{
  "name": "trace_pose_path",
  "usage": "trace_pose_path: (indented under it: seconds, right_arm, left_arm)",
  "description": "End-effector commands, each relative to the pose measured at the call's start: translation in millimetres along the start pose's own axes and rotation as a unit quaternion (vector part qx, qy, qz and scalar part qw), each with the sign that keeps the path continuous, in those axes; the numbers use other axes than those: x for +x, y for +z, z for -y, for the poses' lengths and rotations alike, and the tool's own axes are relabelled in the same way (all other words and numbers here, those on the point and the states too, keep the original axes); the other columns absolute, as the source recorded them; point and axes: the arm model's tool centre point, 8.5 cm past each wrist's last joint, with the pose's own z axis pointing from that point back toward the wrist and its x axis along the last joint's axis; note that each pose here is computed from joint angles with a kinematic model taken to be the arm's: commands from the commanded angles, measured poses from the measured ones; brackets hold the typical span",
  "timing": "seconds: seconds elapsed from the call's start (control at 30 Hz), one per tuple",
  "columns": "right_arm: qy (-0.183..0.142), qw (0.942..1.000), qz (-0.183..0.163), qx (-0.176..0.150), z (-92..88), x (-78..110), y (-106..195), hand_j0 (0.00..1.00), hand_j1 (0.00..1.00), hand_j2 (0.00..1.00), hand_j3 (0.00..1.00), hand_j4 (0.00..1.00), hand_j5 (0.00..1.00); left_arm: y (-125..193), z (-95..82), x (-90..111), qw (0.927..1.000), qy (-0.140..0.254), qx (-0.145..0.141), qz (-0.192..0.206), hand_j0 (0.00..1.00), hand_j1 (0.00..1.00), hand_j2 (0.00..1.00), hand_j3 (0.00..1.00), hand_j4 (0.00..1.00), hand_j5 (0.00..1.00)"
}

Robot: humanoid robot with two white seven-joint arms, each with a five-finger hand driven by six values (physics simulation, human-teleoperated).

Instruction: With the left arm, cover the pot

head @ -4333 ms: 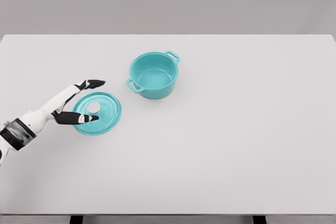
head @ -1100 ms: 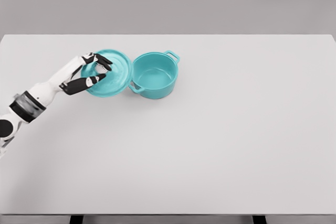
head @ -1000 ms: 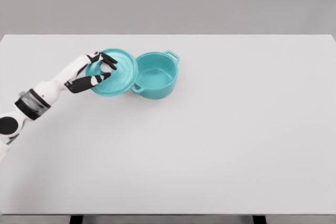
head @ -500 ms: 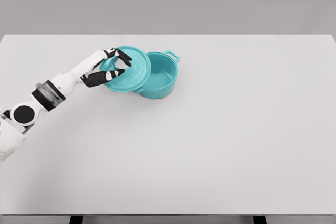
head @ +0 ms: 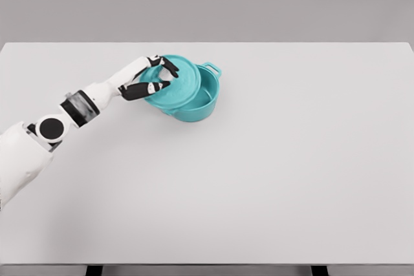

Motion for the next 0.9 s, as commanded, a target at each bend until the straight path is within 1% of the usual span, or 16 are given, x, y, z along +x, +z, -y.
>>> trace_pose_path:
  seconds: [0.0,0.1,0.13,0.2,0.43,0.87]
  right_arm:
    - [0.0,1.0,0.0,0.0,0.0,0.0,0.0,1.0,1.0,1.0,1.0,1.0,1.0]
    - [0.0,1.0,0.0,0.0,0.0,0.1,0.0,1.0,1.0,1.0,1.0,1.0,1.0]
    - [0.0,1.0,0.0,0.0,0.0,0.0,0.0,1.0,1.0,1.0,1.0,1.0,1.0]
    - [0.0,1.0,0.001,0.0,0.0,0.1,0.0,1.0,1.0,1.0,1.0,1.0,1.0]
    - [0.0,1.0,0.0,0.0,0.2,0.9,-0.1,1.0,1.0,1.0,1.0,1.0,1.0]
    - [0.0,1.0,0.0,0.0,0.0,0.0,0.0,1.0,1.0,1.0,1.0,1.0,1.0]
  left_arm:
    - [-3.9,6.1,-6.8,0.9999,0.008,-0.001,-0.009,0.47,0.47,0.47,0.47,0.47,0.47]
    - [-12.3,7.3,-5.1,0.9999,0.008,-0.001,-0.006,0.47,0.47,0.47,0.47,0.47,0.47]
    - [-11.3,7.4,-8.0,0.9999,0.009,0.0,-0.011,0.47,0.47,0.47,0.47,0.47,0.47]
    - [-18.4,13.4,-7.1,0.9999,0.009,-0.011,-0.01,0.47,0.47,0.47,0.47,0.47,0.47]
    - [-26.9,21.7,-4.8,0.9997,0.013,-0.018,-0.005,0.47,0.47,0.47,0.47,0.47,0.47]
    - [-33.1,24.5,-0.4,0.9997,0.016,-0.018,0.003,0.46,0.46,0.46,0.46,0.46,0.46]
